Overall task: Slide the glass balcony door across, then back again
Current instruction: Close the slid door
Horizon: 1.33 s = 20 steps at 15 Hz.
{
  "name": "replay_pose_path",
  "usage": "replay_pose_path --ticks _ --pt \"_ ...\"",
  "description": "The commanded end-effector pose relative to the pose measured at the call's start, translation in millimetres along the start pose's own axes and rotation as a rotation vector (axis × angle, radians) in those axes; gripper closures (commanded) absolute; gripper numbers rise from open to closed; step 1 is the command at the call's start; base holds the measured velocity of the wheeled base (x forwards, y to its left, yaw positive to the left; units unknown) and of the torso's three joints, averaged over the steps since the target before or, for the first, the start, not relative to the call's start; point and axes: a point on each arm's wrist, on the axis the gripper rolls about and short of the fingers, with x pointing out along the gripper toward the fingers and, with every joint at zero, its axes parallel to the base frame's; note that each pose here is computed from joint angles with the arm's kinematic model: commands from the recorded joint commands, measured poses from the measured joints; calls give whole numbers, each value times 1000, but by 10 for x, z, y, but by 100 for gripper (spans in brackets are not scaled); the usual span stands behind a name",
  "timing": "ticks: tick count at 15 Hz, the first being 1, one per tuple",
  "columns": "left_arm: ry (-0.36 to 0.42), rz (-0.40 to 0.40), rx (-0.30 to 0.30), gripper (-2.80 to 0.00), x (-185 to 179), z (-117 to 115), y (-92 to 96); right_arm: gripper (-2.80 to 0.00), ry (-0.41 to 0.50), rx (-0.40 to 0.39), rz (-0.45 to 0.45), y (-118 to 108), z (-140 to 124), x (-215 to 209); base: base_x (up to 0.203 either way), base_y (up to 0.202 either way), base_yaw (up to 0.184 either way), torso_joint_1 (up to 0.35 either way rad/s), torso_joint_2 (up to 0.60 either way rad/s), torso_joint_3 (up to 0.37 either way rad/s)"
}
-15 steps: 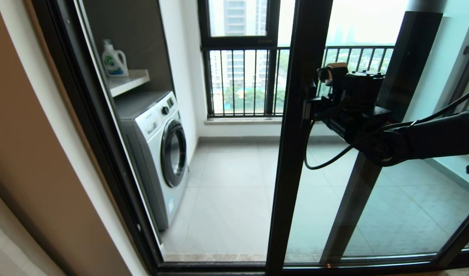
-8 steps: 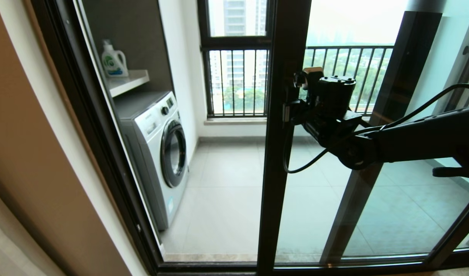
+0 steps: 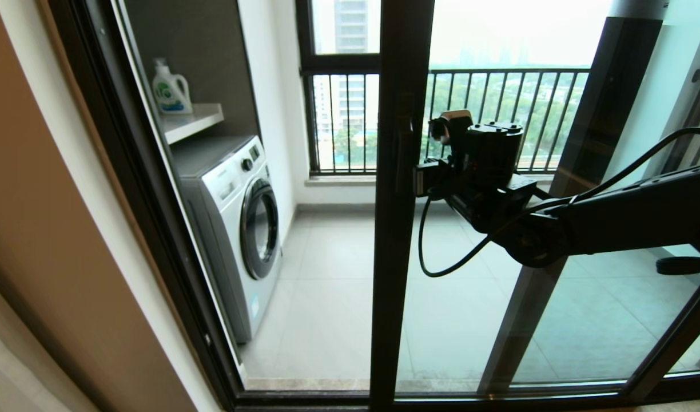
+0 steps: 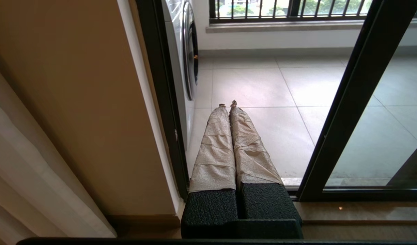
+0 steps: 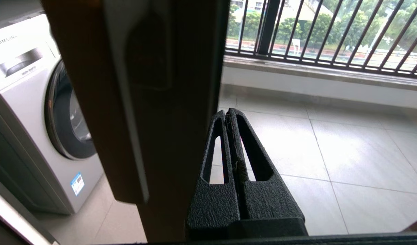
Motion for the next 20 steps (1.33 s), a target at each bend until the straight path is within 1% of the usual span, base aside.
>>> replay_pose_path --ticks 1,4,6,7,9,11,13,15,16,18,19,20 --pt "2 0 0 0 1 0 0 0 -18 13 -18 -158 177 -275 0 0 0 0 0 0" --pt "2 0 0 0 1 0 0 0 -18 30 -41 -382 309 -699 0 0 0 0 0 0" --pt "2 0 0 0 1 0 0 0 7 27 -68 -500 291 -1109 0 0 0 0 0 0" --pt "2 0 0 0 1 0 0 0 4 29 -79 -552 309 -1354 0 0 0 0 0 0" --pt "2 0 0 0 1 0 0 0 -28 44 -91 -694 351 -1895 0 0 0 0 0 0" --pt "2 0 0 0 1 0 0 0 -90 72 -118 -908 401 -2434 0 0 0 0 0 0" --pt "2 0 0 0 1 0 0 0 -147 94 -197 -1198 414 -2998 0 0 0 0 0 0" --pt "2 0 0 0 1 0 0 0 -180 91 -293 -1401 336 -3520 0 0 0 0 0 0" --pt "2 0 0 0 1 0 0 0 -185 84 -334 -1454 259 -3755 0 0 0 0 0 0" --pt "2 0 0 0 1 0 0 0 -151 58 -415 -1477 -3 -4080 0 0 0 0 0 0" --pt "2 0 0 0 1 0 0 0 -123 38 -476 -1458 -149 -4171 0 0 0 0 0 0" --pt "2 0 0 0 1 0 0 0 -119 21 -521 -1430 -243 -4250 0 0 0 0 0 0"
